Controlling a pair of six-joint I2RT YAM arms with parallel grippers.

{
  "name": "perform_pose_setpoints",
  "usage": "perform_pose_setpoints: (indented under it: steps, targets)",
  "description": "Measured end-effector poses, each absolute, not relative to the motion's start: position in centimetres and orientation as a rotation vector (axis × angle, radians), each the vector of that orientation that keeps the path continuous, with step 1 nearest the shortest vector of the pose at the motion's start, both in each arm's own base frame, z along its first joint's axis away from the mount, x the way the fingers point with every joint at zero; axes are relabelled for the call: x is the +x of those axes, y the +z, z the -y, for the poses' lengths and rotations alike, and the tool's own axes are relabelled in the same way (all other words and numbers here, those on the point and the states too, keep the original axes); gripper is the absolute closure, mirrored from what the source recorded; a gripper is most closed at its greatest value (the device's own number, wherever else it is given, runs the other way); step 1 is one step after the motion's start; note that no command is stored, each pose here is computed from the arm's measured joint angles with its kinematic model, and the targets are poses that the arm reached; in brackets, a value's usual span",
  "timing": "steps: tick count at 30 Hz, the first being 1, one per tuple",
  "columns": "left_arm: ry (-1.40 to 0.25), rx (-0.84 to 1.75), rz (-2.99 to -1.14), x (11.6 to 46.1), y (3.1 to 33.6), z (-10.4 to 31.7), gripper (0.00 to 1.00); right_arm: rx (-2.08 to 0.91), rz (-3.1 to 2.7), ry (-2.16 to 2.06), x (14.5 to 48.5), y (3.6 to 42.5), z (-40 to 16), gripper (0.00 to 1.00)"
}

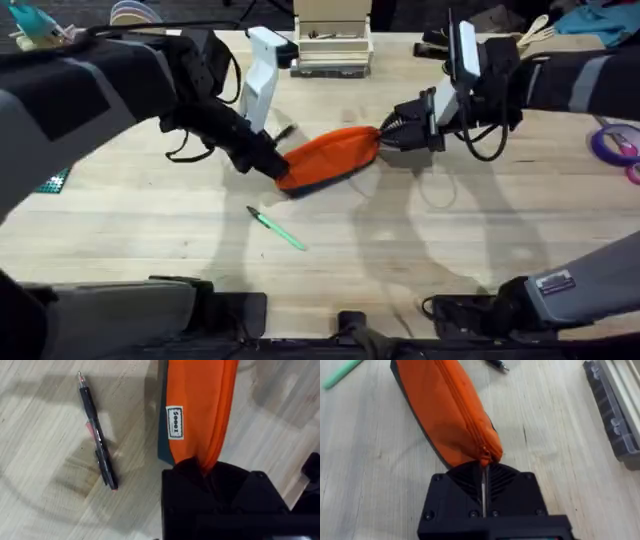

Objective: Unzip the bag, pick up the pens from the table one at a time and place them inside, then zip the bag closed.

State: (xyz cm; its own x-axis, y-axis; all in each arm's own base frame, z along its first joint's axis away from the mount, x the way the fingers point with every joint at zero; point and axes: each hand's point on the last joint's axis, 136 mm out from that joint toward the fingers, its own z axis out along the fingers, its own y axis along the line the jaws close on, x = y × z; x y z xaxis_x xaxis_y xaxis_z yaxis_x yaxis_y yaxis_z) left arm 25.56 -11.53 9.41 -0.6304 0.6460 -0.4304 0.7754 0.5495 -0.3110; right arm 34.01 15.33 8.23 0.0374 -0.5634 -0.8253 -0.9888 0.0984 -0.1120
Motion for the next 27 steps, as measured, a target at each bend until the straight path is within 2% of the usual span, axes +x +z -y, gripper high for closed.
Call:
perform_pose_setpoints:
  steps: [8, 19, 27]
  targets:
    - [-0.697, 1.185, -2.521, 25.6, 9.4, 11.5, 0.958, -1.569, -1.557, 0.625, 34.1, 11.3, -15.3, 0.970]
    - [-0.680, 1.187, -2.537, 25.5, 9.2, 11.2, 0.958, -1.583, -1.506, 0.650, 33.7, 12.0, -16.4, 0.970]
    - [-0.649, 1.183, -2.568, 25.4, 9.0, 10.6, 0.958, -1.664, -1.369, 0.652, 33.1, 13.0, -20.0, 0.970]
